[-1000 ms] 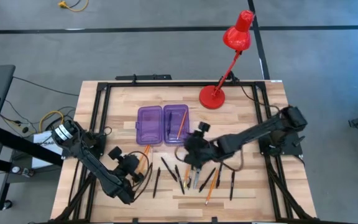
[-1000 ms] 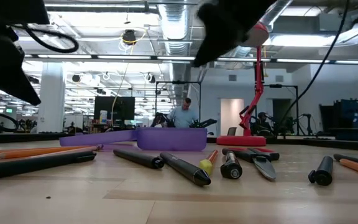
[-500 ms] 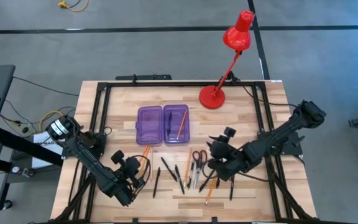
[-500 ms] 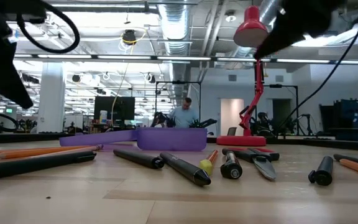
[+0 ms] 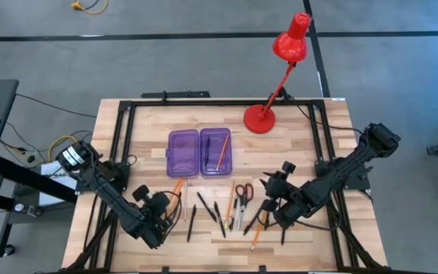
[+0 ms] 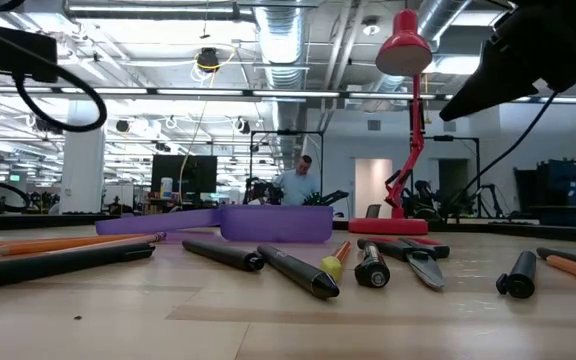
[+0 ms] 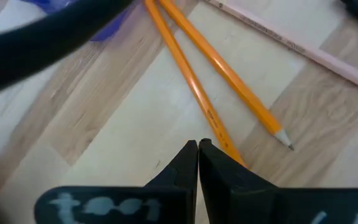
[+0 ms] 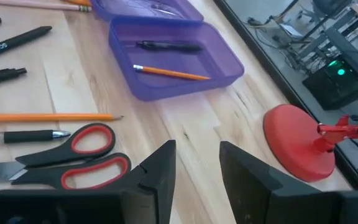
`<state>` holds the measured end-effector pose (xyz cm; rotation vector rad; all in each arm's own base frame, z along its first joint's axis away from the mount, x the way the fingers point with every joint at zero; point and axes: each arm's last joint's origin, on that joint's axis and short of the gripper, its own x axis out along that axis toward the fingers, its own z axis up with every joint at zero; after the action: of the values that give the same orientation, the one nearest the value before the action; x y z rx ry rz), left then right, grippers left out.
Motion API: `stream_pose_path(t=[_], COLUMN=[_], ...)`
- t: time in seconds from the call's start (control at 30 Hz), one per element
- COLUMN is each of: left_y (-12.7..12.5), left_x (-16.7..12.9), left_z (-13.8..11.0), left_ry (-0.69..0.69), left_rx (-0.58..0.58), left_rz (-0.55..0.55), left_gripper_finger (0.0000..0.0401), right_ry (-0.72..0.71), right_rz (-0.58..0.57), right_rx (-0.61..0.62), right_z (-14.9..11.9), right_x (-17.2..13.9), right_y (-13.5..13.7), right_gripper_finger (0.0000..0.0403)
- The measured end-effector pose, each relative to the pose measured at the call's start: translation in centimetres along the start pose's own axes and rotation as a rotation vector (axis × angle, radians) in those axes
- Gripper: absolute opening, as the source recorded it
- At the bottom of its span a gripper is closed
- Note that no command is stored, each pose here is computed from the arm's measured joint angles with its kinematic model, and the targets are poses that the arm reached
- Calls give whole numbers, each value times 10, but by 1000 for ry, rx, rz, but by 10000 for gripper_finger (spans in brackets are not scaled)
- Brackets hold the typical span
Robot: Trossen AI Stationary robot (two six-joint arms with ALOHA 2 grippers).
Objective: Pick & place school supplies into a supply box
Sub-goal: Put the orange pencil into the violet supply box
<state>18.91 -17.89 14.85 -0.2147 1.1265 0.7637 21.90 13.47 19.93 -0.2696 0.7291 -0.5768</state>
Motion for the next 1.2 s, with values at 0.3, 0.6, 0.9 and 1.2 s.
stream_pose_path(t=[0.3,0.6,0.9,1.2], left_y=[-2,2,9,11], left_x=[12,24,49,52], left_z=[24,44,41,37], left_ry=[-19,46,116,122], left_rx=[-89,-72,-118,-110], left_rz=[-8,12,-31,-29], left_gripper_finger=[51,135,132,106], right_ry=[-4,-16,-15,-12], right_rz=[1,19,21,17], right_rx=[5,-2,6,7], right_z=[0,-1,-2,-2], right_x=[0,-5,-6,-5], right_y=[0,3,4,3], right_gripper_finger=[118,118,118,118])
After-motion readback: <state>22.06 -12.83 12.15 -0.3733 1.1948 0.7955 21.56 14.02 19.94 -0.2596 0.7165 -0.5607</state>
